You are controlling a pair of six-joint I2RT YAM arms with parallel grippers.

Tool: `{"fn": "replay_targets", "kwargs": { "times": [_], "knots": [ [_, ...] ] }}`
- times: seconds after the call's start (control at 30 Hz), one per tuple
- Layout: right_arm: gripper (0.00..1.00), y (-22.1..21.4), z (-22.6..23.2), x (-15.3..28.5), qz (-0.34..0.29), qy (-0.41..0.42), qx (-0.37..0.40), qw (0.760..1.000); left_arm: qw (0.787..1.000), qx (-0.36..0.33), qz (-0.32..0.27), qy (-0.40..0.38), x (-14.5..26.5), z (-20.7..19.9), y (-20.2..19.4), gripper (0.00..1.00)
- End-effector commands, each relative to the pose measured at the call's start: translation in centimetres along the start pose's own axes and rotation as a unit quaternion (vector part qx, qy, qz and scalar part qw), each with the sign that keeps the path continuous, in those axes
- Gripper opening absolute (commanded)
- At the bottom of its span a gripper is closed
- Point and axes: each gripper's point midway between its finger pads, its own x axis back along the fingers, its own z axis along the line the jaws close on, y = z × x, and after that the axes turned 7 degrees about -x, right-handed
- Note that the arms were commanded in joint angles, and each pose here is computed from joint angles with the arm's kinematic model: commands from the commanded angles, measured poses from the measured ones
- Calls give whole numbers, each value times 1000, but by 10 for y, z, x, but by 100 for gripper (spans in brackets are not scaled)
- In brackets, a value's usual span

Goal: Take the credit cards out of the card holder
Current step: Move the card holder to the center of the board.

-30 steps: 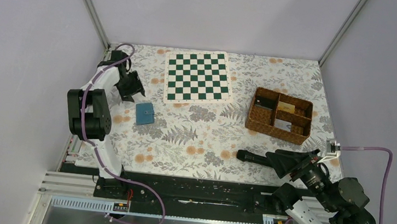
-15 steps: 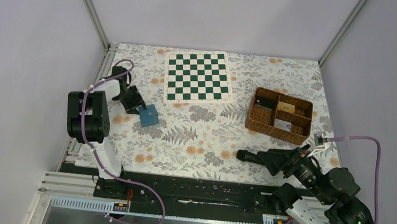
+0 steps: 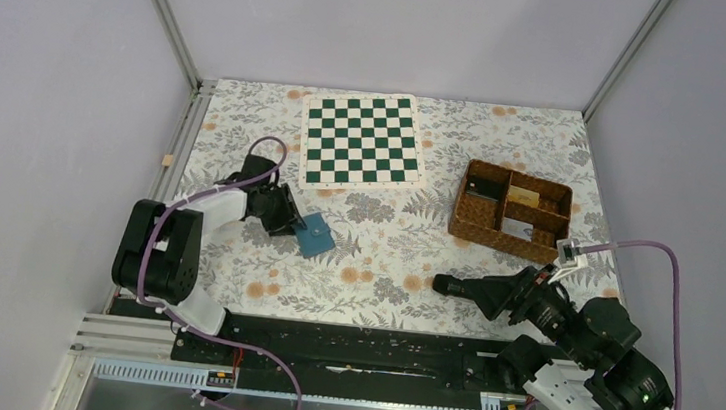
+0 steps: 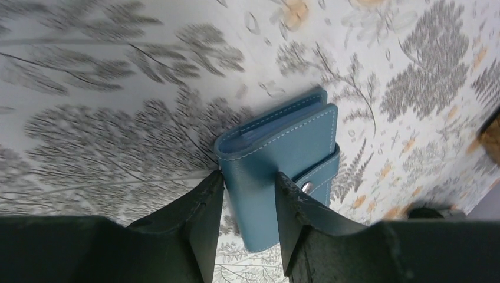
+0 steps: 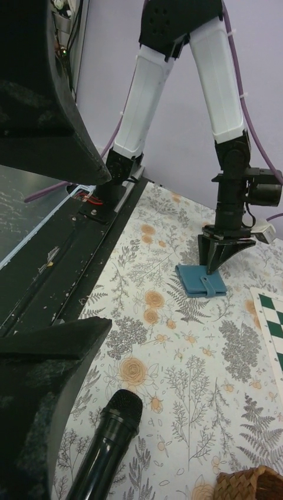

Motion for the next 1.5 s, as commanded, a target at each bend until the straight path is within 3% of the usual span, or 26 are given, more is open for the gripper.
{"fn": "replay_targets", "kwargs": {
  "times": [0.0,0.13,0.4,0.63,1.03,1.23,1.47],
  "knots": [
    [87,-12,-18,-12,23,-39,-6,999,998,-46,9,-35,-2,-26,-26,38],
    [81,-24,-46,-25,43,-103,-17,994,993,-82,25,-78,-5,-60,-54,38],
    [60,-43,-68,-55,97,-164,-21,981,979,-142,30,-143,-9,-109,-86,42],
    [65,-41,-80,-99,93,-175,22,980,982,-89,-14,-167,-4,-115,-78,44],
    [67,-49,-94,-194,138,-192,73,969,985,-95,-63,-129,9,-88,-71,50],
    [72,-56,-107,-232,173,-206,97,958,973,-66,-45,-215,14,-109,-72,51],
    [65,-85,-129,-265,228,-216,86,945,976,-75,-34,-199,2,-102,-71,50]
  ]
}}
